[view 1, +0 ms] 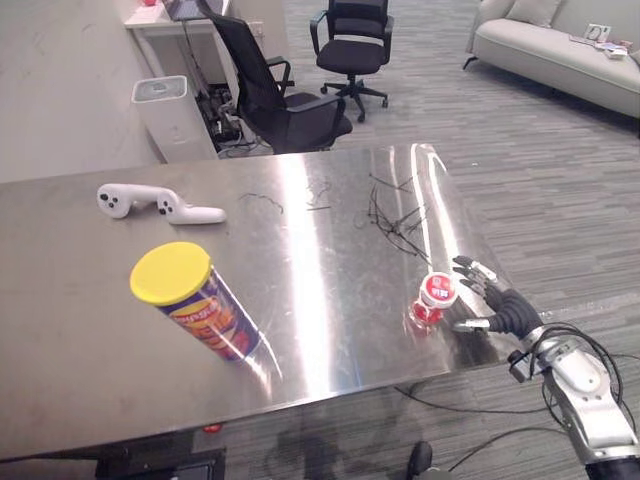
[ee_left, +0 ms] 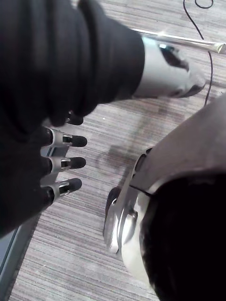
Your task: Put the gum and the chips on the shelf.
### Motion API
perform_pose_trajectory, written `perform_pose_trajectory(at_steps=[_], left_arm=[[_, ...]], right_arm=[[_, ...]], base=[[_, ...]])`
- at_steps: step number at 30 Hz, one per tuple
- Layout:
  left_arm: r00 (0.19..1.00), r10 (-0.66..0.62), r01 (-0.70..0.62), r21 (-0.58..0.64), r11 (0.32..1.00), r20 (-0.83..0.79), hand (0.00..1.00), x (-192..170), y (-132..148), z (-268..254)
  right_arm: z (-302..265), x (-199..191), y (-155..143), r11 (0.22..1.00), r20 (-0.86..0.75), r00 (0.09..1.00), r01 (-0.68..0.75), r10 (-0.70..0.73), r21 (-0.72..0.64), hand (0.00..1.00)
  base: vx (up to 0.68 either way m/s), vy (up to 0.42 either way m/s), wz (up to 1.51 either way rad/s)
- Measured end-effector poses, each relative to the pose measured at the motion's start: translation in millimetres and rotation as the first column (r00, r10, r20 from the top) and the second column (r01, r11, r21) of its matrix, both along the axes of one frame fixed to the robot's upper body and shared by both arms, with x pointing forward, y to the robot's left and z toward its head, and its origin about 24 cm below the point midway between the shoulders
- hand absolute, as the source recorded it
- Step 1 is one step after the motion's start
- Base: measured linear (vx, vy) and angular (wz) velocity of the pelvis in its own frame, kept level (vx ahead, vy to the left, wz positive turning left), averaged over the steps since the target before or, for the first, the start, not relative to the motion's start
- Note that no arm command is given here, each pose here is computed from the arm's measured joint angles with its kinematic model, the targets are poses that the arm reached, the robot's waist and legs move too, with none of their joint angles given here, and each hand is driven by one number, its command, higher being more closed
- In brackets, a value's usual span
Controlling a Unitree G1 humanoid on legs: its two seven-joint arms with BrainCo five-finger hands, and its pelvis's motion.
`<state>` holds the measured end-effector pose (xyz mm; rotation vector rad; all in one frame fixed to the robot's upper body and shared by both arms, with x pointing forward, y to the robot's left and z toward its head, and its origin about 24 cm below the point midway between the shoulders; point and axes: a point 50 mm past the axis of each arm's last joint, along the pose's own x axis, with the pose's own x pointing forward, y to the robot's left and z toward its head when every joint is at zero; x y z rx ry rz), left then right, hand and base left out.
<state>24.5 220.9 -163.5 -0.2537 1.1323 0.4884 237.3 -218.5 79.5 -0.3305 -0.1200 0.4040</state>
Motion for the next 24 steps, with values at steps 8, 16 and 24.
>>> perform_pose_trajectory(at_steps=[8, 16, 24], left_arm=[[1.0, -0.002, 0.002, 0.005, 1.0, -0.002, 0.0, 0.0, 1.8, 0.3], [1.0, -0.009, 0.01, 0.007, 1.0, -0.005, 0.0, -0.1, 2.4, 0.4], [1.0, -0.01, 0.01, 0.003, 1.0, -0.011, 0.0, -0.5, 2.3, 0.2]], right_arm=[[4.4, 4.0, 2.4, 1.0, 0.018, 1.0, -0.014, 0.014, -0.004, 0.0], [0.6, 7.8, 5.5, 0.999, 0.002, 1.0, -0.027, 0.027, -0.021, 0.0], [-4.0, 8.4, 6.0, 0.999, -0.017, 0.999, -0.031, 0.031, -0.04, 0.0]], base=[[-0.02, -0.012, 0.06], [-0.01, -0.002, 0.02], [0.0, 0.003, 0.02]])
